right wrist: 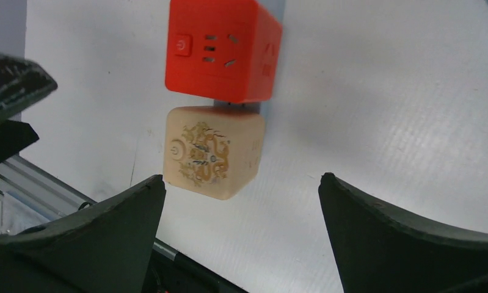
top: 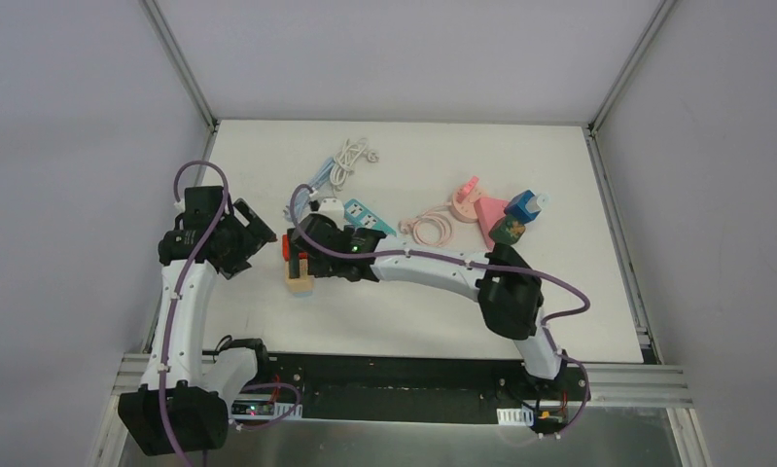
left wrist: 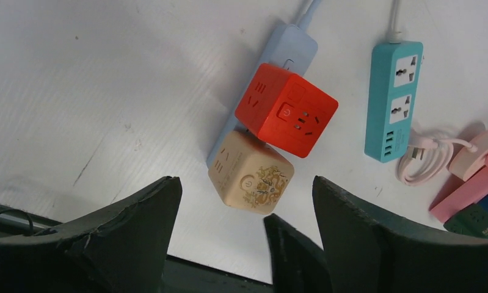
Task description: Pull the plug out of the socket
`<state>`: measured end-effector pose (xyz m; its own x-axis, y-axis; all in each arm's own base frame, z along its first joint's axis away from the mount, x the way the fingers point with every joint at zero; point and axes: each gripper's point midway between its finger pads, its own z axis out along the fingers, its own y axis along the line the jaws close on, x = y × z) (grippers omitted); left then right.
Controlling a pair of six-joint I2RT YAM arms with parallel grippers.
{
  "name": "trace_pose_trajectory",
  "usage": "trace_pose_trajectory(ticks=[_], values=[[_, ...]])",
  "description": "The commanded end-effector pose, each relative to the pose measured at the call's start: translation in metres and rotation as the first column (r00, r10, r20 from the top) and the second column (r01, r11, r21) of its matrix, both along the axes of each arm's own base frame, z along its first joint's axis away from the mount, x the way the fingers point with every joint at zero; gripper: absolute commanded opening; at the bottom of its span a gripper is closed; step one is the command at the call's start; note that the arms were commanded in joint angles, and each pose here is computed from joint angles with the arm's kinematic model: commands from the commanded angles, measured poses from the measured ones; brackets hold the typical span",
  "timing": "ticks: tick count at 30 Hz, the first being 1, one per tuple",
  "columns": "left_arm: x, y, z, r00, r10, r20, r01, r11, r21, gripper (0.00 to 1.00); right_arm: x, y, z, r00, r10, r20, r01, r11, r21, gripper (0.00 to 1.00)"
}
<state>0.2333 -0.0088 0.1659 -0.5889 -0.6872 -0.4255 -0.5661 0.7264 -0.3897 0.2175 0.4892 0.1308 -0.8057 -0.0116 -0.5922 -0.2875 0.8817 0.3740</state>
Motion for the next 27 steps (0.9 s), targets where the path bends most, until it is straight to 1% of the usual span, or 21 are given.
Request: trace_pose_trajectory(ticks=[1,5,9,13,17,20,23,25,27], values=[[0.006,0.022,0.008,0.994,0.106,0.017,-0.107,0.992,0.06,0.82,0.009,0.028,0.022,0.994,0.018,0.107,-0.022,0.999,0.037,1.0],[0.007,0.028,0.004,0.993,0.118,-0.014,-0.118,0.992,0.054,0.82,0.002,0.045,0.008,0.995,0.053,0.087,-0.058,0.997,0.046,1.0],[0.007,0.029,0.004,0.994,0.111,-0.011,-0.11,0.993,0.043,0.83,-0.002,0.056,-0.001,0.993,0.075,0.093,-0.079,0.996,0.041,0.99],[0.006,0.026,0.007,0.998,0.054,-0.02,-0.053,0.998,0.039,0.83,-0.002,0.054,-0.017,0.995,0.065,0.072,-0.064,0.998,-0.016,0.93],[0.002,0.034,0.006,0.996,0.078,-0.034,-0.076,0.995,0.063,0.83,-0.002,0.049,-0.03,0.997,0.051,0.059,-0.048,0.998,-0.048,0.87],[0.002,0.033,0.004,0.996,0.086,-0.039,-0.084,0.996,0.041,0.83,-0.002,0.046,-0.036,0.998,0.049,0.049,-0.046,0.997,-0.068,0.77],[0.003,0.029,0.001,0.997,0.073,-0.038,-0.073,0.997,0.014,0.83,0.0,0.037,-0.033,0.997,0.043,0.064,-0.036,0.994,-0.1,0.63],[0.005,0.021,0.001,0.999,0.041,-0.021,-0.042,0.999,-0.027,0.83,0.001,0.031,-0.026,0.995,0.047,0.085,-0.037,0.993,-0.116,0.57],[0.008,0.007,0.0,1.0,-0.009,0.005,0.009,0.996,-0.089,0.83,0.001,0.025,-0.017,0.992,0.067,0.105,-0.053,0.99,-0.134,0.53]])
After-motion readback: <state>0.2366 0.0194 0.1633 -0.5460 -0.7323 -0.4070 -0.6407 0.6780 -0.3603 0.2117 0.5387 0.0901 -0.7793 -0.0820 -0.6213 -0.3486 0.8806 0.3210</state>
